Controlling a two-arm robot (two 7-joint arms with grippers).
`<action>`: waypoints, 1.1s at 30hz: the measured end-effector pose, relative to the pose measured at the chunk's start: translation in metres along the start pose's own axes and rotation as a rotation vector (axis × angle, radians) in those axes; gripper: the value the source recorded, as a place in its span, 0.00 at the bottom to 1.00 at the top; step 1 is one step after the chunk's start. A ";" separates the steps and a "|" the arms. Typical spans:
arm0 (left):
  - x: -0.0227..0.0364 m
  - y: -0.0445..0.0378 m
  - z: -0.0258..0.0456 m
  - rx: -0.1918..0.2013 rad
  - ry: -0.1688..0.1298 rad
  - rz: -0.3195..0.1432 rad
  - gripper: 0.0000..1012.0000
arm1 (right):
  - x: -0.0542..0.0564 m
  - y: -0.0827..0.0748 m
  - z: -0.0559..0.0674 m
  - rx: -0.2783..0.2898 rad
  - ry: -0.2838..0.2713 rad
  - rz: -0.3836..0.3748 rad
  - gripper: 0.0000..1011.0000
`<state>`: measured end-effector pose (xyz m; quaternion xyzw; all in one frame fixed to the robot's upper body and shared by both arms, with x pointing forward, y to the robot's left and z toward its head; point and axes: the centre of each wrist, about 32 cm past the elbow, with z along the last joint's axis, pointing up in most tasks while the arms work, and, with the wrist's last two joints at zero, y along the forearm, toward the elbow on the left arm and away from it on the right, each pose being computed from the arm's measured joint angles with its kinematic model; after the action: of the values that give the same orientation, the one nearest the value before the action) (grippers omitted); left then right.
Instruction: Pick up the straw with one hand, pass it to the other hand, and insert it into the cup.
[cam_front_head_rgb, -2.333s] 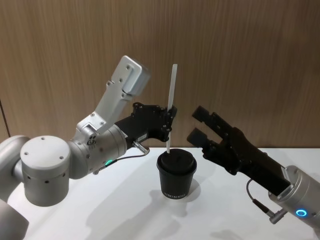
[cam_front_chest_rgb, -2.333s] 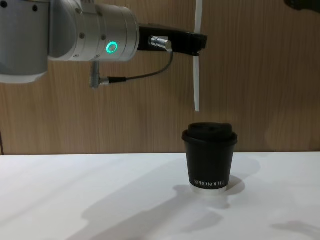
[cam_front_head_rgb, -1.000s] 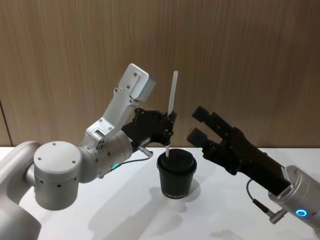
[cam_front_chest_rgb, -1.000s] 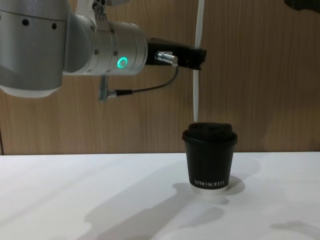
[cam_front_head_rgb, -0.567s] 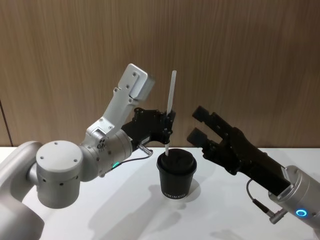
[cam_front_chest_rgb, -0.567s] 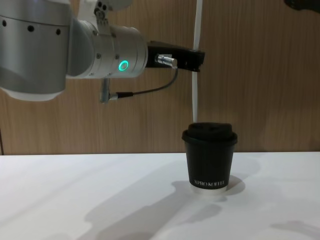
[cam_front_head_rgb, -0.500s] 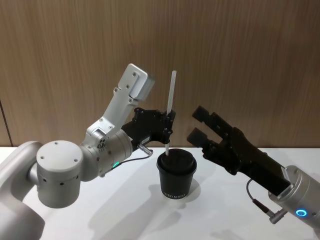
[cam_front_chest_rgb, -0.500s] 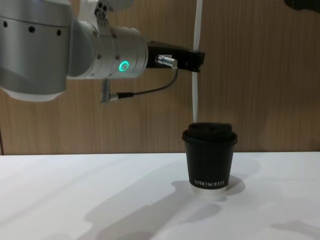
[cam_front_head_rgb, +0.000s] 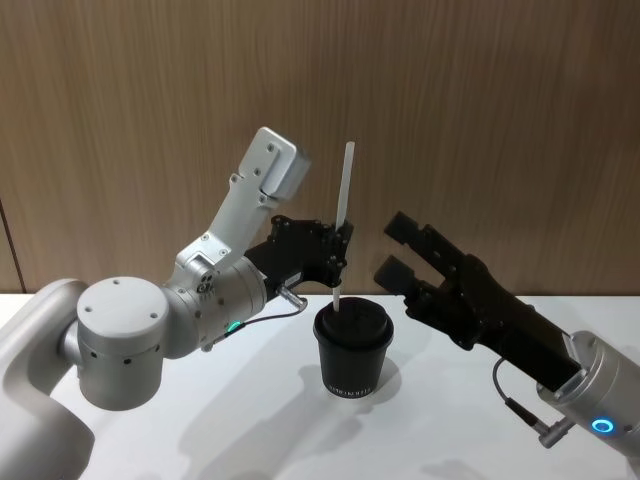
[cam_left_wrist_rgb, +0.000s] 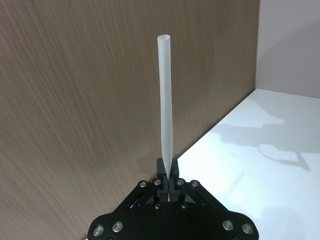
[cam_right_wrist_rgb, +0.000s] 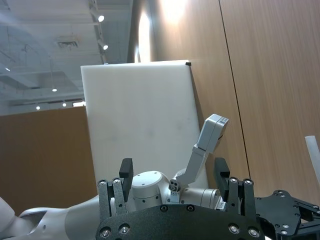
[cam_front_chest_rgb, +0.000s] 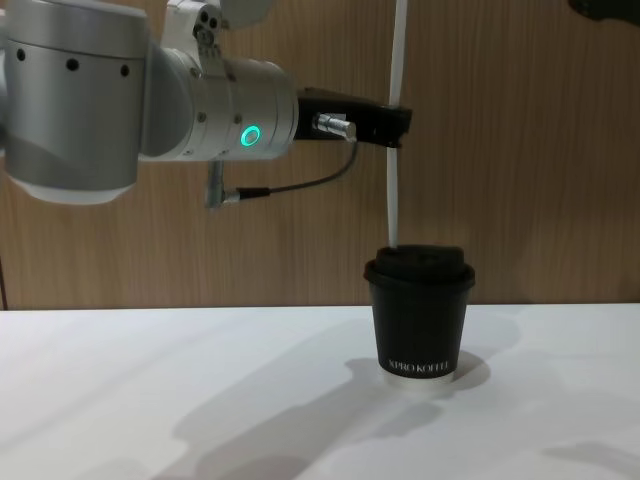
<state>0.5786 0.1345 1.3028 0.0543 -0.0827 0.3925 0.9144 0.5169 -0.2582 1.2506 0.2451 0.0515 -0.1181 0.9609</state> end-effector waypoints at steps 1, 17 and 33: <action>0.0001 -0.0002 -0.0001 0.001 0.000 -0.001 0.01 | 0.000 0.000 0.000 0.000 0.000 0.000 0.99; 0.0020 -0.0021 -0.0005 0.017 0.004 -0.013 0.01 | 0.000 0.000 0.000 0.000 0.000 0.000 0.99; 0.0025 -0.0026 -0.0007 0.024 0.007 -0.015 0.43 | 0.000 0.000 0.000 0.000 0.000 0.000 0.99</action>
<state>0.5822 0.1346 1.3026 0.0644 -0.0746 0.3866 0.9170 0.5169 -0.2582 1.2506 0.2451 0.0514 -0.1181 0.9609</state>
